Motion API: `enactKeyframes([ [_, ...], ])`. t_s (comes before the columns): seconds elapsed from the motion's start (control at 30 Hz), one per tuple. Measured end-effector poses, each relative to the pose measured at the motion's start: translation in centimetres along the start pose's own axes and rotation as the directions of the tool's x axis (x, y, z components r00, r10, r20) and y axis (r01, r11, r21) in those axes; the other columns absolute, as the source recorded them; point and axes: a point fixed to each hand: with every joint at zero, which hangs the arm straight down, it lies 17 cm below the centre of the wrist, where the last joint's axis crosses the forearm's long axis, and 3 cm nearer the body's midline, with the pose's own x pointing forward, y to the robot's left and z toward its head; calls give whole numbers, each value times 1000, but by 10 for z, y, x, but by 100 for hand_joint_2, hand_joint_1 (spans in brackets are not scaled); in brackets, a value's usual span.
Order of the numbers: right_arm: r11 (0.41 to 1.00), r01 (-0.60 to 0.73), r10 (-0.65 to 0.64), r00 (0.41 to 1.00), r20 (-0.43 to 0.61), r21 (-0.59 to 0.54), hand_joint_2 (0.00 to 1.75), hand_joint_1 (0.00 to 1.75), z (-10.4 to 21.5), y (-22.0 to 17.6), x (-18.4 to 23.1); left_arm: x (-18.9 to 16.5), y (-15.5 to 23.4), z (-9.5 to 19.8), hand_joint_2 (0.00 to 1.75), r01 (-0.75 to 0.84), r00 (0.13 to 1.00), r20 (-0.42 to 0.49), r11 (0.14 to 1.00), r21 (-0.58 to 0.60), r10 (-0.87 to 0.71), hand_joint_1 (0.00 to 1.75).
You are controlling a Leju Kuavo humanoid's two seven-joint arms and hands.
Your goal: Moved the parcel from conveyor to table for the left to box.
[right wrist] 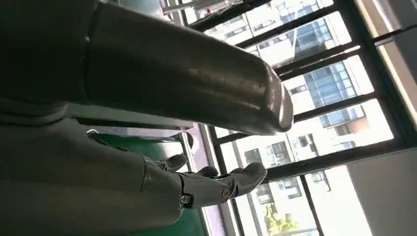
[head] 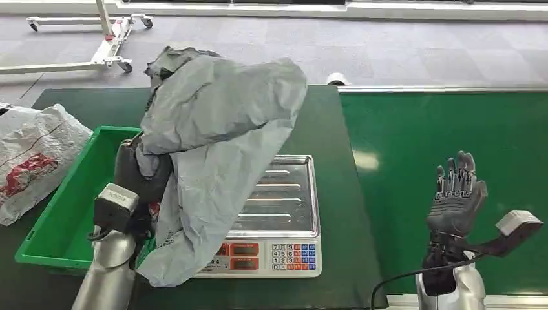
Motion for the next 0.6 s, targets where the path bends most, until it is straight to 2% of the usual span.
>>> enactKeyframes([
  [0.1,1000,-2,2,1000,6,-10,0,0,3,-4,4,-3,29,9,175,92,996,-12,994,52,-92,175],
  [0.2,1000,0,0,1000,11,-16,0,0,4,-5,6,-2,42,12,175,127,992,-16,989,74,-126,175],
  [0.27,1000,0,0,1000,11,-14,0,0,5,-4,7,-13,50,15,175,264,963,-69,962,68,-259,175],
  [0.3,1000,-1,2,1000,10,-15,0,0,6,-4,7,-28,56,18,175,382,919,-123,923,43,-374,175],
  [0.37,1000,-1,1,1000,8,-14,0,0,11,-3,9,-72,74,29,175,624,752,-229,780,-51,-618,175],
  [0.43,1000,4,-4,1000,5,-2,0,0,16,1,10,-116,97,39,175,750,596,-285,647,-137,-751,175],
  [0.47,1000,8,-8,1000,6,0,0,0,17,2,11,-137,108,41,175,783,535,-305,598,-170,-788,166],
  [0.5,1000,12,-12,1000,7,3,0,0,17,3,11,-155,120,43,175,810,473,-323,549,-205,-820,0],
  [0.53,1000,14,-14,1000,8,7,0,0,17,5,11,-173,134,44,175,834,403,-338,494,-247,-850,0],
  [0.57,1000,12,-12,1000,5,10,0,0,17,6,11,-185,146,43,0,848,345,-351,449,-280,-870,0],
  [0.6,1000,10,-11,1000,2,11,0,0,17,6,10,-200,156,48,0,853,283,-367,408,-327,-886,0],
])
